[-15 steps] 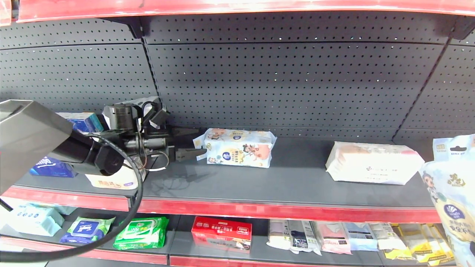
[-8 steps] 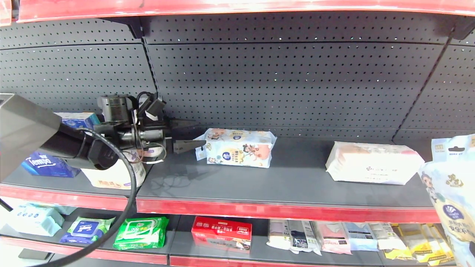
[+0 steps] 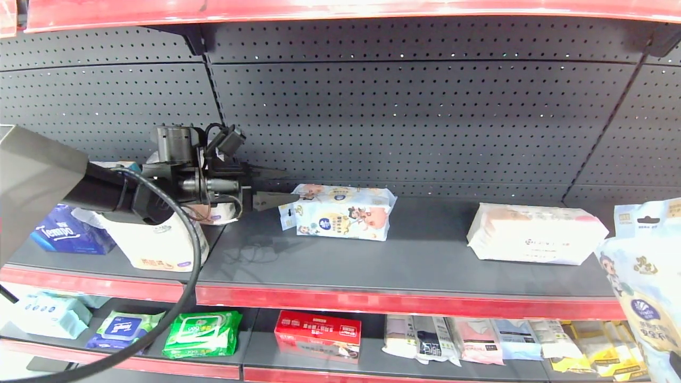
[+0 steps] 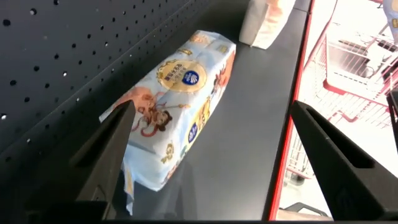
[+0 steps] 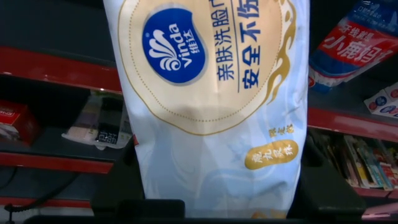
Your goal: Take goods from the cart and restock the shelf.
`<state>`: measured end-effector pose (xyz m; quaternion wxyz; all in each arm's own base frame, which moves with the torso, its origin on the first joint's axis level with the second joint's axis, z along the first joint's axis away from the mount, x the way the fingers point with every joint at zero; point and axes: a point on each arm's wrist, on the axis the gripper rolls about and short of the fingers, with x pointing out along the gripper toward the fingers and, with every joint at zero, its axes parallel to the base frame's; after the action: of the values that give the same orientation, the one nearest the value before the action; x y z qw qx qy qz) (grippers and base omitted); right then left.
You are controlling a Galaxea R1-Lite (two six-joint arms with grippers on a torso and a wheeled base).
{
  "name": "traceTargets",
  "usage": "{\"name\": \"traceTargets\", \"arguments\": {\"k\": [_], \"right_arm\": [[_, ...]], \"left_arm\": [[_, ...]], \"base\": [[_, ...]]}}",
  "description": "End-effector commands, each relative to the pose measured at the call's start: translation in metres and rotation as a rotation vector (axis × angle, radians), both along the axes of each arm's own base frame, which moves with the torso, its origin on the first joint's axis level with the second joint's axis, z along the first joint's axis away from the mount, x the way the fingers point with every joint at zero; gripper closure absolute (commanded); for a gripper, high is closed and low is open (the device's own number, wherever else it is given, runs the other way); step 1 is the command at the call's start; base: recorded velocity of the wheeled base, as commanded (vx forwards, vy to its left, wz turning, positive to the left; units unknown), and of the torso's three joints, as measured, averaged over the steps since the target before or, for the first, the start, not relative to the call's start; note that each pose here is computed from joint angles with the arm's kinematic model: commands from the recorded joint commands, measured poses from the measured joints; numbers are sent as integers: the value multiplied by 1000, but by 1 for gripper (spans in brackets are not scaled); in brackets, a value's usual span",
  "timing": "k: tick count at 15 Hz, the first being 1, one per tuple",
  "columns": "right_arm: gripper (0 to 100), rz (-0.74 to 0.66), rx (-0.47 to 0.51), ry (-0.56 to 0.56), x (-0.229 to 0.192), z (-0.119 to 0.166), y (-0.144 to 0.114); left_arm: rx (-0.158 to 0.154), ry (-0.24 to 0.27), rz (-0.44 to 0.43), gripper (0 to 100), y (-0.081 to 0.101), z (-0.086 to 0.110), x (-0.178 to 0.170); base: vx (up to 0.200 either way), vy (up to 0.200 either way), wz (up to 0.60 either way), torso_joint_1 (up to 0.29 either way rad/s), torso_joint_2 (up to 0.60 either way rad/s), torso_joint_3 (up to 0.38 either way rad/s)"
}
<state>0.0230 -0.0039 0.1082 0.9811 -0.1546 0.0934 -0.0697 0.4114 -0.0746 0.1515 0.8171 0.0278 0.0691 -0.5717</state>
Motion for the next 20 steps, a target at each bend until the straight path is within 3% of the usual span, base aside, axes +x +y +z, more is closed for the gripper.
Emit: {"name": "traceTargets", "arguments": {"k": [1,9,15,18,20], "right_arm": [[100,1,-1,-3,-1,0,0],[100,3,-5,-4,-7,-4,1],[100,16,-18,22,-25,-14,4],[100,14,-11,7,-25,-9,4],[100,12,-11,7,-25,-9,4]], "left_arm": [[-2,-8,-8,0,-2,-4,10],[7,76,-32,0,-10,-19,10],[16,62,-38,0,-13,-33,22],[23,18,-84,0,-14,-42,26],[23,16,-97,0,-16,-45,26]], "base": [[0,0,0,0,0,0],[0,0,0,0,0,0],[0,0,0,0,0,0],[0,0,0,0,0,0],[0,0,0,0,0,0]]}}
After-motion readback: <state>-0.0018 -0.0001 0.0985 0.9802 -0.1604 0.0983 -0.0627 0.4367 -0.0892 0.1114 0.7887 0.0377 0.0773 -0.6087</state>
